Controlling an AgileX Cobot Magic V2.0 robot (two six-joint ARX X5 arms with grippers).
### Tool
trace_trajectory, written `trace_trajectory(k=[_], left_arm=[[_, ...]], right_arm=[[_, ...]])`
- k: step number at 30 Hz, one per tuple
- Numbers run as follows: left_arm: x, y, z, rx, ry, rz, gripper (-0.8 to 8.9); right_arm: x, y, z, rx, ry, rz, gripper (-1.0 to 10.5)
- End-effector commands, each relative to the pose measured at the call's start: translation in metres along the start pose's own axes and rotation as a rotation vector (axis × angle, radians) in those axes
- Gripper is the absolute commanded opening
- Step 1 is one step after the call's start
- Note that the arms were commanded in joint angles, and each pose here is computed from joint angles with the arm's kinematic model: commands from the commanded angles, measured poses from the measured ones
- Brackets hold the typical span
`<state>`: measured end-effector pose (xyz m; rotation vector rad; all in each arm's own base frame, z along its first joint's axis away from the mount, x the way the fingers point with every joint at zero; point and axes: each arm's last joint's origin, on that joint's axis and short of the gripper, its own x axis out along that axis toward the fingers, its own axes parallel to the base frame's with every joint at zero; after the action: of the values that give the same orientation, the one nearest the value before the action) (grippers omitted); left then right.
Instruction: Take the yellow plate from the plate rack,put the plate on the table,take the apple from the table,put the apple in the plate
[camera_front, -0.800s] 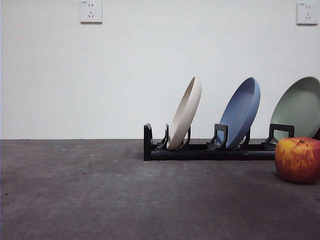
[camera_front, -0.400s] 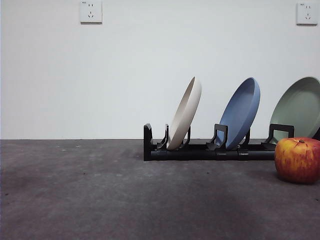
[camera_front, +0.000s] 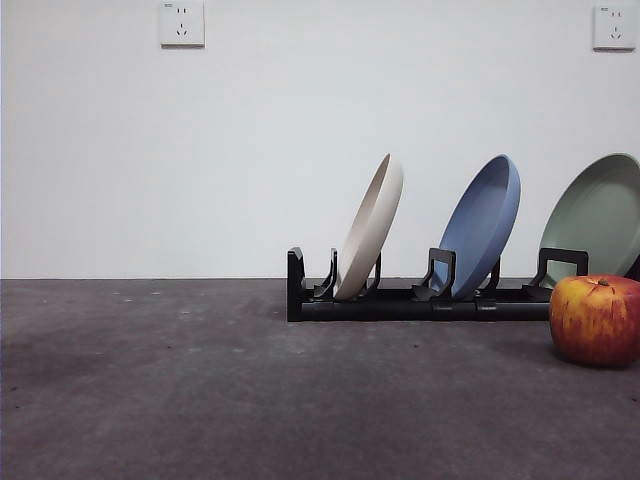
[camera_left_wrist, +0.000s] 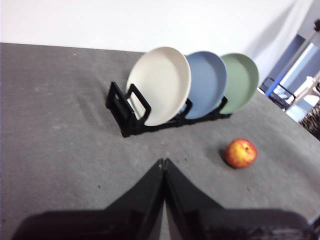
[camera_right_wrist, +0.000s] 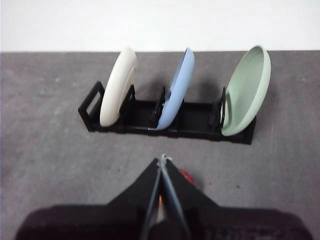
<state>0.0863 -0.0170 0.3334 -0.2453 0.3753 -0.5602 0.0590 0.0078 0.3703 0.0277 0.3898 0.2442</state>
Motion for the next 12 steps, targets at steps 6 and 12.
trace_trajectory(k=[6,12], left_arm=[[-0.0024,-0.0072,0.0025,0.046,0.018,-0.054,-0.01],[-0.0028,-0.0087,0.0029,0.043,0.021,-0.084,2.99]], right_arm=[[0.0017,-0.0001,0.0,-0.022,0.03,0.011,0.0],[0.0016,0.0016,0.0,-0.02,0.03,0.068,2.0]])
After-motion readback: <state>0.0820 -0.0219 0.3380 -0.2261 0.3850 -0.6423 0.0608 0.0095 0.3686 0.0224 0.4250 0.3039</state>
